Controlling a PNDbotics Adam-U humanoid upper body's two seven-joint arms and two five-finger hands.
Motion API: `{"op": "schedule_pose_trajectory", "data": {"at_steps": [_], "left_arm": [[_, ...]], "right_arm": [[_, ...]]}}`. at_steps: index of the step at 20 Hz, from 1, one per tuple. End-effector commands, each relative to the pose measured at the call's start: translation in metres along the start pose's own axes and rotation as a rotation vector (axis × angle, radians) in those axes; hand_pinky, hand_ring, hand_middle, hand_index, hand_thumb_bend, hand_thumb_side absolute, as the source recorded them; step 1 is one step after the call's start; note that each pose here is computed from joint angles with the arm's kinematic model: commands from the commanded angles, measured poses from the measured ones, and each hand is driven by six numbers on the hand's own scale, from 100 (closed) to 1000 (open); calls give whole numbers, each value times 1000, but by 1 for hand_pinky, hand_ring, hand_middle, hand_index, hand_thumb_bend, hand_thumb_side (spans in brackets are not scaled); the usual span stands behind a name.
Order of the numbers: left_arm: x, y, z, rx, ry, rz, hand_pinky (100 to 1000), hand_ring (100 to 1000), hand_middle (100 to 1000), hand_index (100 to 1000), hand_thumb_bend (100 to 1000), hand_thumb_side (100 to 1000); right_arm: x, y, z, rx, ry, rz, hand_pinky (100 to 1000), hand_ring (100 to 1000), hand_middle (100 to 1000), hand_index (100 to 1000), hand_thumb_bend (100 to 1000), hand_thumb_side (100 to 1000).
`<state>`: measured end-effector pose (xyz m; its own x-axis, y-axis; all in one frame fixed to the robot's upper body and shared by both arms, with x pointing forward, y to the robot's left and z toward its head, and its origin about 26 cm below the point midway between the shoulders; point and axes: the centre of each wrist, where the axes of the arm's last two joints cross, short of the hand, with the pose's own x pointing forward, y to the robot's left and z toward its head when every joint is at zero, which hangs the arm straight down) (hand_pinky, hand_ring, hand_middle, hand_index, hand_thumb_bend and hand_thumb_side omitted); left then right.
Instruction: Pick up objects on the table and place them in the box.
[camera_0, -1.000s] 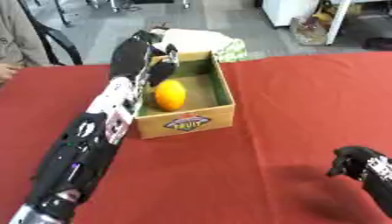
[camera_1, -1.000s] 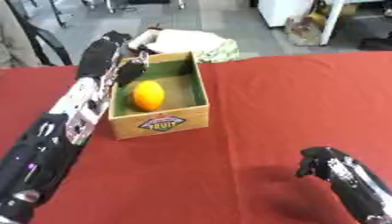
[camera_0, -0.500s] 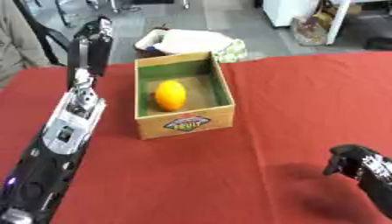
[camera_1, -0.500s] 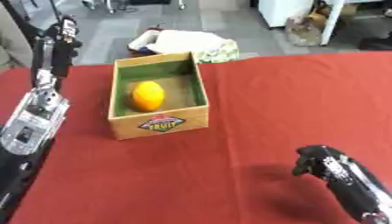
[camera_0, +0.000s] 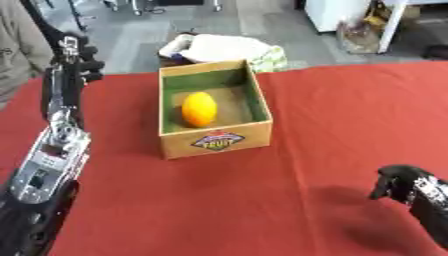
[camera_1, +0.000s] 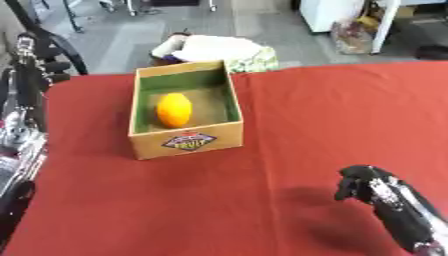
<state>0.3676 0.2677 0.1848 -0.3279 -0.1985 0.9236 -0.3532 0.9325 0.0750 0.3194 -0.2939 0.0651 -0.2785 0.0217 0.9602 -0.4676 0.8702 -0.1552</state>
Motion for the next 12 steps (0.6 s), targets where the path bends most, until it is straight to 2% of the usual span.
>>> {"op": "schedule_pose_trajectory", "data": {"at_steps": [1, 12], "left_arm": [[11, 11, -2, 11, -46, 11, 693, 665, 692, 828, 100, 1000], [13, 14, 10, -26, -46, 68, 685, 650, 675, 817, 100, 1000]], "right_arm": [[8, -4, -1, -2, -15, 29, 607, 554, 532, 707, 100, 689], [8, -5, 0, -8, -15, 30, 607, 553, 532, 707, 100, 690]]}}
